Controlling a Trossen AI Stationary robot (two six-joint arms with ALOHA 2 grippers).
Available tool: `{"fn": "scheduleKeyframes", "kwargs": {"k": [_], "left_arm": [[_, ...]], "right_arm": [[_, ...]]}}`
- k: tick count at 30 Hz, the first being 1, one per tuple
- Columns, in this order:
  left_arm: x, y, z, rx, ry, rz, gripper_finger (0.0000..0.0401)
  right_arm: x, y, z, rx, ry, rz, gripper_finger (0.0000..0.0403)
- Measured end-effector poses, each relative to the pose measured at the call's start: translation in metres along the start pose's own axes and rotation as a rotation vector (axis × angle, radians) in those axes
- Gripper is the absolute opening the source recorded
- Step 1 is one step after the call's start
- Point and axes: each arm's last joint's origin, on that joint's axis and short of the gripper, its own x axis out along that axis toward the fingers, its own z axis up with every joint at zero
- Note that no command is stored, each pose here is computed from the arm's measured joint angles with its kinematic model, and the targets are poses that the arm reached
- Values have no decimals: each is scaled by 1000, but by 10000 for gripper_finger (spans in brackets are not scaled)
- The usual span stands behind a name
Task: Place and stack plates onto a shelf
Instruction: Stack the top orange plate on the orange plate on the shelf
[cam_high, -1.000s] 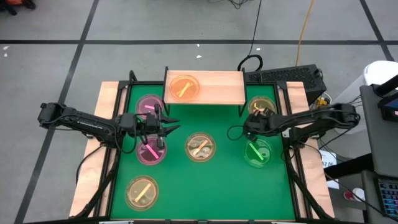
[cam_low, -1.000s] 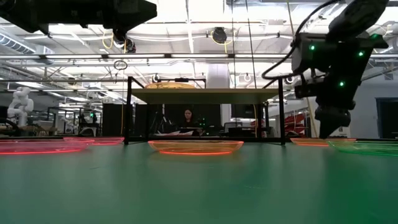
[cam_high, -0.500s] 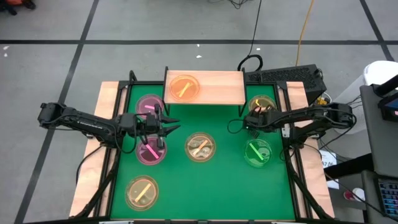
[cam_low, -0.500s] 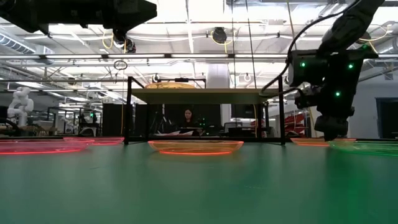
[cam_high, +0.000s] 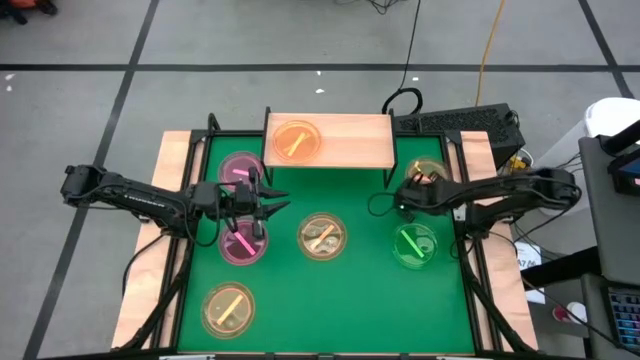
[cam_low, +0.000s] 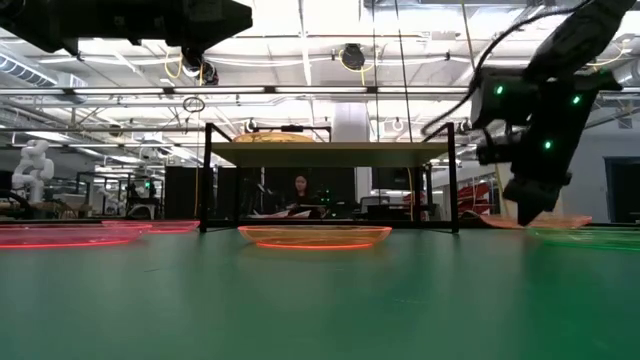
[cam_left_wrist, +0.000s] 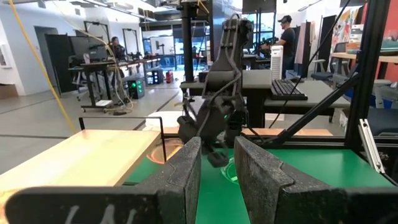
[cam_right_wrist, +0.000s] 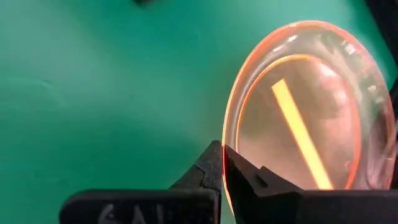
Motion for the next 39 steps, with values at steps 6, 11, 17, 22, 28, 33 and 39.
{"fn": "scheduleKeyframes", "kwargs": {"k": [6,11,17,22,28,33,39], "left_arm": [[0,0,0,0,3,0,104],[0,0,0,-3,5,0,104],[0,0,0,1,4,0,104],[0,0,0,0,-2,0,104],[0,0,0,21,-2,0,104],[0,0,0,26,-3,0,104],[0,0,0,-34,-3,0,104]], "right_arm": [[-40,-11,2,74,-138,80,0],[-83,-33,9,196,-310,86,0],[-123,-44,31,287,-612,186,0],[-155,-41,67,288,-985,275,0],[-171,-23,108,210,-1164,281,0],[-176,-2,161,88,-1109,234,0],[-161,27,216,-110,-1054,243,0]]}}
